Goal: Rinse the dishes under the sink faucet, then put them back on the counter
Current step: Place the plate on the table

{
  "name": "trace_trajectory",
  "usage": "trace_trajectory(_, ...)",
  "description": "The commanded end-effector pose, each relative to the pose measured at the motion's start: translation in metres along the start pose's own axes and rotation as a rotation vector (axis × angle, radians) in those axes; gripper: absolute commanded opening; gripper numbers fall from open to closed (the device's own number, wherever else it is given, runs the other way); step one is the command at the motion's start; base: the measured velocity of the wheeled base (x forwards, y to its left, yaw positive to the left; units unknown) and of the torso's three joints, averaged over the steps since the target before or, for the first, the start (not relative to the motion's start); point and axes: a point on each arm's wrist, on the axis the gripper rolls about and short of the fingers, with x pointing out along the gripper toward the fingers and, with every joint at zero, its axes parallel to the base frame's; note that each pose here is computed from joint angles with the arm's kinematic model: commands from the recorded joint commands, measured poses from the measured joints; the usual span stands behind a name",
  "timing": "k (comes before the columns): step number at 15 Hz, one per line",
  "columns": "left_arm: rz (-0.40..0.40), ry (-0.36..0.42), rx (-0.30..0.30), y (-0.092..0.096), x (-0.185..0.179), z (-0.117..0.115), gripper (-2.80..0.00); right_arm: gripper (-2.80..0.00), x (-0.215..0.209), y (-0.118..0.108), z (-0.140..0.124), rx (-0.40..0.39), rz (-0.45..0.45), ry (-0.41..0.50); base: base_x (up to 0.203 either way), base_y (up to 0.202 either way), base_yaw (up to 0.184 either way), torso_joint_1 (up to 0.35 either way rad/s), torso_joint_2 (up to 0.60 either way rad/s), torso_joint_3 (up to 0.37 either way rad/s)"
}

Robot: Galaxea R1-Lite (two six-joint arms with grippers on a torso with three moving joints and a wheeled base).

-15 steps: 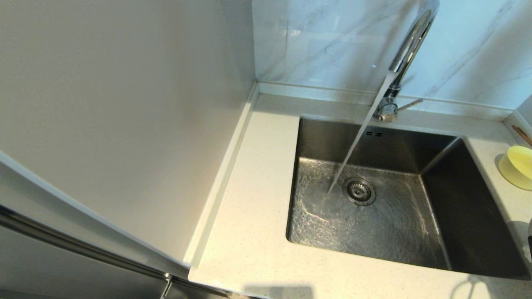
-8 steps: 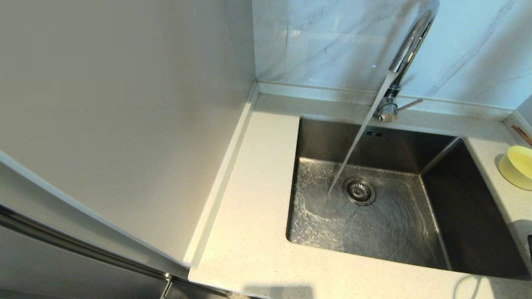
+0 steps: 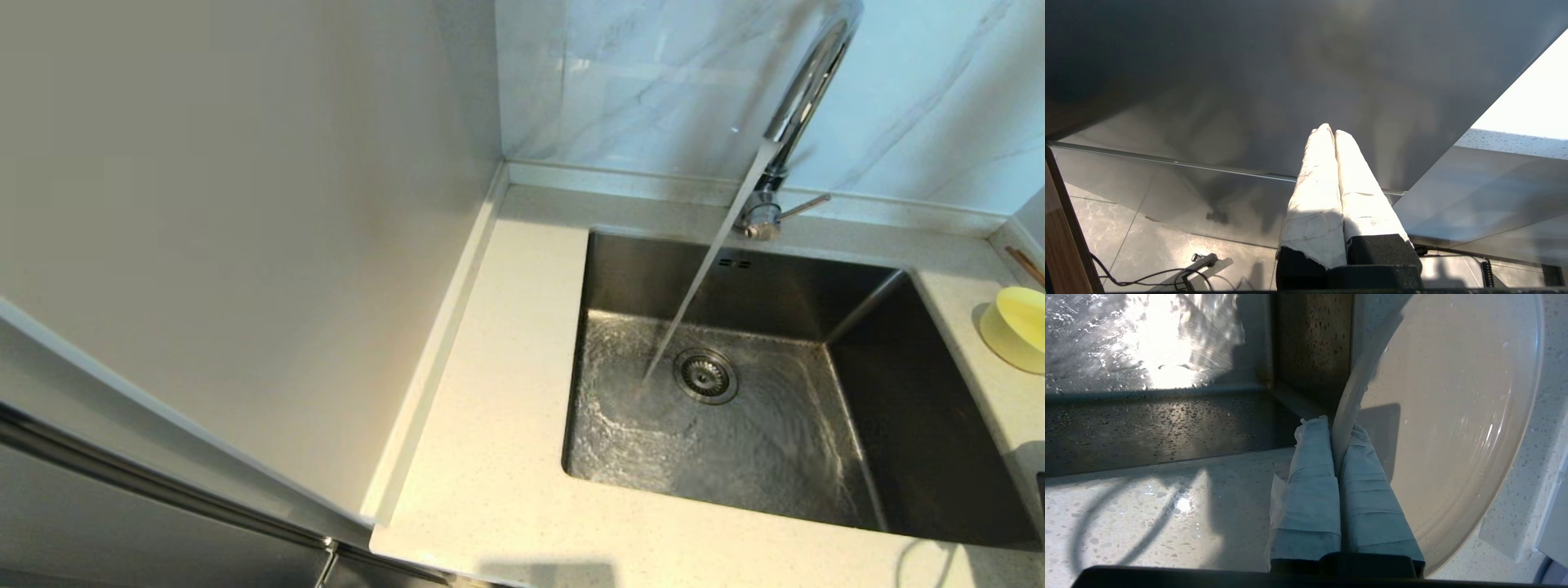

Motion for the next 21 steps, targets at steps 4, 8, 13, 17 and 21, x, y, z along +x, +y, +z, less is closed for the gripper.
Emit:
trace_trajectory(4,-0.001,0.000,0.000,0.000,0.000,0.000,-2.80,-2.80,0.007,-0.002,0.002,0.009,-0.013,0.003,0.000,0.000,0.000,0.000,0.00,0.000)
trace_trajectory(8,0.001,0.000,0.000,0.000,0.000,0.000,-2.80,0.00,0.009,-0.002,0.003,0.011,-0.013,0.008,0.000,0.000,0.000,0.000,0.00,0.000)
trace_trajectory(13,0.000,0.000,0.000,0.000,0.000,0.000,-2.80,0.00,0.009,-0.002,0.003,0.011,-0.011,0.007,0.000,0.000,0.000,0.000,0.00,0.000)
trace_trajectory(17,-0.001,0.000,0.000,0.000,0.000,0.000,-2.80,0.00,-0.002,-0.004,0.009,0.023,0.001,-0.063,0.000,0.000,0.000,0.000,0.00,0.000)
trace_trajectory(21,0.000,0.000,0.000,0.000,0.000,0.000,-2.80,0.00,-0.056,-0.014,0.032,-0.078,0.165,-0.369,0.000,0.000,0.000,0.000,0.00,0.000)
